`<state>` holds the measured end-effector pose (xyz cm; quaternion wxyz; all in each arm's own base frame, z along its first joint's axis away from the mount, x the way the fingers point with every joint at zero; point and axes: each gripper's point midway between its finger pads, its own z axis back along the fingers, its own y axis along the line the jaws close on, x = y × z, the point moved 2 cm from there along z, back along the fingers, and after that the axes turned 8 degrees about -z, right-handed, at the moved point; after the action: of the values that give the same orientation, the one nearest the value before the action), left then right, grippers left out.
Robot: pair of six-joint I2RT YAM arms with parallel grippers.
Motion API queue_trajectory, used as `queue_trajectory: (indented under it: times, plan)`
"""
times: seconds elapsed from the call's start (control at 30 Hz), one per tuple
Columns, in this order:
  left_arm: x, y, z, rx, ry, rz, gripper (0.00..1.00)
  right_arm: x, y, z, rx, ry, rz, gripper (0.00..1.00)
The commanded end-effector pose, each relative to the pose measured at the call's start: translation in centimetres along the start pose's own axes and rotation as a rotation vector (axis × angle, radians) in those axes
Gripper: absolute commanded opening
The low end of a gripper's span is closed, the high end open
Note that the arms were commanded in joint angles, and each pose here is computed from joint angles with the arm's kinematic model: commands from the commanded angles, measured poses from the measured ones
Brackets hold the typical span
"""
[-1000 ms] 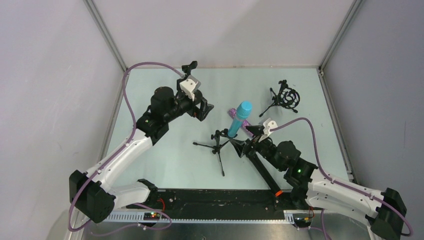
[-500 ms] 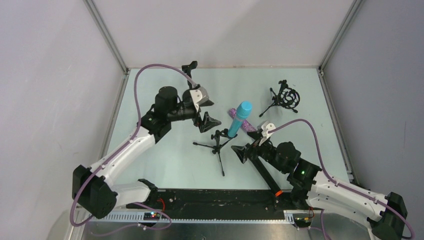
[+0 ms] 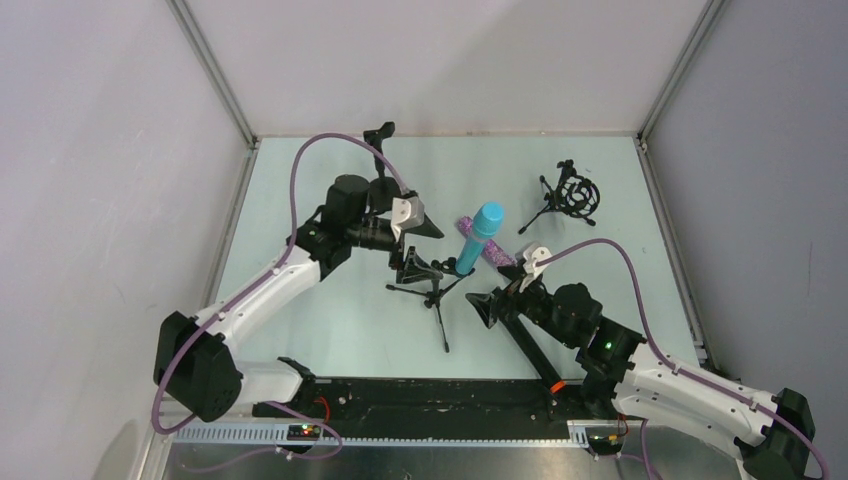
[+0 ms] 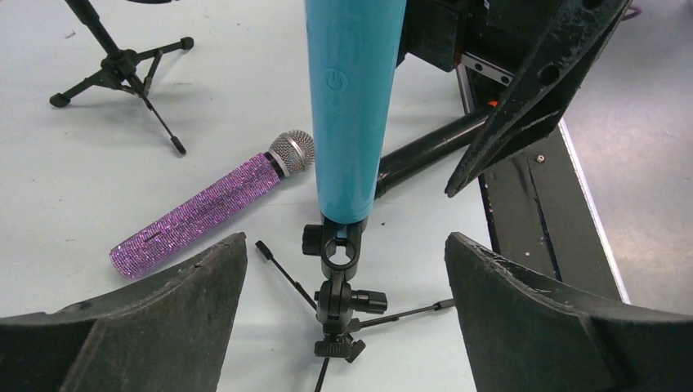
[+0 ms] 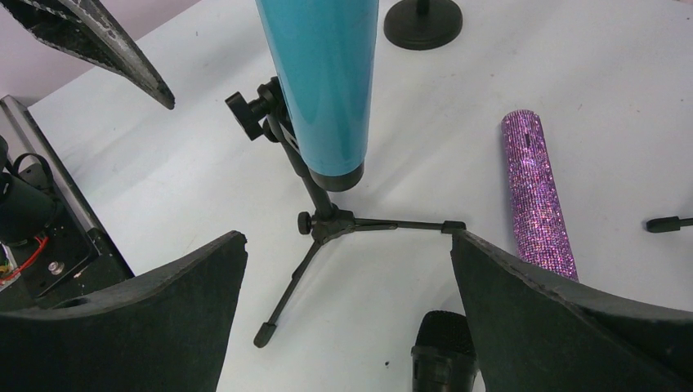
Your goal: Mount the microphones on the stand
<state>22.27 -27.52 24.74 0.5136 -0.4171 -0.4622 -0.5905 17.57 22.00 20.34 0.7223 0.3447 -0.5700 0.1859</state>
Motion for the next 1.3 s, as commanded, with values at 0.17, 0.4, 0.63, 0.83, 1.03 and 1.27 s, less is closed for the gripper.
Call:
queue_trajectory:
  times: [0.17,0.4,0.63,0.83,1.03,1.27]
  plan:
    - [-2.4,0.1,-0.5,-0.001,0.093,-0.002,0.91,0.5,0.0,0.2,0.001,-0.005,-0.004,1.0]
    - [-5.2,0.1,-1.7,0.022,0.285,-0.012,0.9,0.4,0.0,0.1,0.001,-0.002,-0.001,0.99]
    - [-5.5,-0.4,-2.5,0.01,0.344,-0.086,0.88,0.4,0.0,0.2,0.003,0.0,-0.004,1.0]
    - [-5.7,-0.1,-2.7,0.023,0.37,-0.114,0.79,0.5,0.0,0.3,0.004,-0.006,-0.008,0.99]
    - [-5.6,0.0,-2.9,0.019,0.369,-0.127,0.69,0.5,0.1,0.1,0.006,-0.007,-0.011,0.99]
    - [-5.6,0.1,-3.0,0.021,0.375,-0.137,0.56,0.3,0.2,-0.1,0.013,-0.001,-0.012,0.99]
